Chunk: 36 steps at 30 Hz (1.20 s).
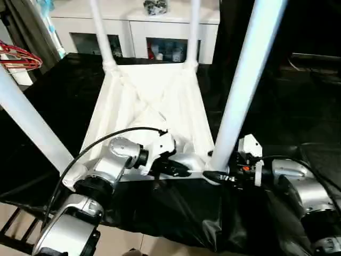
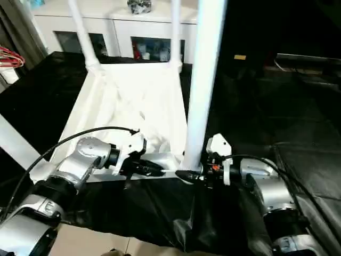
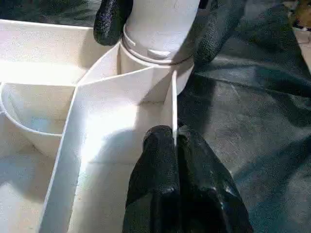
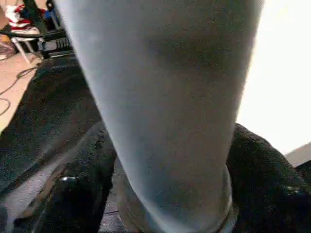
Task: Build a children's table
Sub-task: Rotate leg to tighten
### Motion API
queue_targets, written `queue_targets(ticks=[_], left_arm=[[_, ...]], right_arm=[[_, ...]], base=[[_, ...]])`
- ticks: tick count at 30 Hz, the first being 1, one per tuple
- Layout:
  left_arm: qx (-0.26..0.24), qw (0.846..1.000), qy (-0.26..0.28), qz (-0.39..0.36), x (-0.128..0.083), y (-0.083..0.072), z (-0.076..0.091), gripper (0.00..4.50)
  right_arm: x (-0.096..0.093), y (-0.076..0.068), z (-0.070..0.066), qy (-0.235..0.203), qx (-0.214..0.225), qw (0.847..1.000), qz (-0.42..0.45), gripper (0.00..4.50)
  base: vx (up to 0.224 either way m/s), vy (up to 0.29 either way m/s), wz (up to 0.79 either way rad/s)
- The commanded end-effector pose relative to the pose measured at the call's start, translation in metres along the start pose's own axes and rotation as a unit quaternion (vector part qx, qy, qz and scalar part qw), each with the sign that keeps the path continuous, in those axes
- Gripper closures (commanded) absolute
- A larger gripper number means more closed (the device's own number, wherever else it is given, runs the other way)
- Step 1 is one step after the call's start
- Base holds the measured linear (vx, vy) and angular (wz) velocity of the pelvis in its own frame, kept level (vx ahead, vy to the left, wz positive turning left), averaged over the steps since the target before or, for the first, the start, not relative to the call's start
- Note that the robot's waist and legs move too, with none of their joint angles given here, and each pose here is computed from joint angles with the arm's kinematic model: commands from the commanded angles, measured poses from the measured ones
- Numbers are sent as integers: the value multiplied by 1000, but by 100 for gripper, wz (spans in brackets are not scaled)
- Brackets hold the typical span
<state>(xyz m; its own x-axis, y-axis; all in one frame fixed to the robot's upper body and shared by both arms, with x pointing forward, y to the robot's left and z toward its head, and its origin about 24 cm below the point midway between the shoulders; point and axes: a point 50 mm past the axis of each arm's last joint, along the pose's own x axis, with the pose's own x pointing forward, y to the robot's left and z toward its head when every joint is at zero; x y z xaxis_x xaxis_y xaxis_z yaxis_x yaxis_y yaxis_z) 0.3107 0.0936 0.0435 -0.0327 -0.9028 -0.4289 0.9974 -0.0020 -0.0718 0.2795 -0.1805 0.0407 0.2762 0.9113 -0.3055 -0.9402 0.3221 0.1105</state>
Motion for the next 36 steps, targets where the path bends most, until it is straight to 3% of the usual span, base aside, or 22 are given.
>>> queue_targets(ticks=[1, 11, 15, 18, 22, 26, 28, 29, 32, 36], left_arm=[[26, 999, -31, 6, -3, 4, 16, 450], [24, 998, -41, 35, 2, 6, 18, 450], [18, 995, -43, 90, 11, 13, 24, 450], [5, 989, -48, 140, 22, 18, 31, 450], [-1, 985, -51, 165, 28, 21, 35, 450], [-3, 981, -72, 179, 46, 19, 47, 450], [2, 982, -73, 172, 48, 18, 48, 450], [4, 983, -73, 169, 49, 17, 48, 450], [13, 985, -71, 159, 50, 14, 46, 450], [14, 985, -68, 155, 50, 13, 44, 450]], right_arm=[[8, 12, -7, 19, 6, 998, 53, 141], [14, 17, -13, 11, 29, 998, 46, 196], [29, 0, -15, -9, 40, 996, -75, 198], [44, -15, -15, -18, 54, 981, -186, 198], [51, -20, -14, -26, 65, 971, -229, 199], [75, -19, -4, -60, 70, 961, -261, 199], [76, -18, -2, -68, 67, 961, -259, 199], [76, -19, -2, -70, 66, 961, -261, 143], [67, -22, -3, -77, 74, 959, -262, 129], [50, -23, -4, -71, 49, 963, -254, 86]], base=[[0, 0, 0], [0, 0, 0], [0, 0, 0], [0, 0, 0], [0, 0, 0], [0, 0, 0], [0, 0, 0], [0, 0, 0], [0, 0, 0], [0, 0, 0]])
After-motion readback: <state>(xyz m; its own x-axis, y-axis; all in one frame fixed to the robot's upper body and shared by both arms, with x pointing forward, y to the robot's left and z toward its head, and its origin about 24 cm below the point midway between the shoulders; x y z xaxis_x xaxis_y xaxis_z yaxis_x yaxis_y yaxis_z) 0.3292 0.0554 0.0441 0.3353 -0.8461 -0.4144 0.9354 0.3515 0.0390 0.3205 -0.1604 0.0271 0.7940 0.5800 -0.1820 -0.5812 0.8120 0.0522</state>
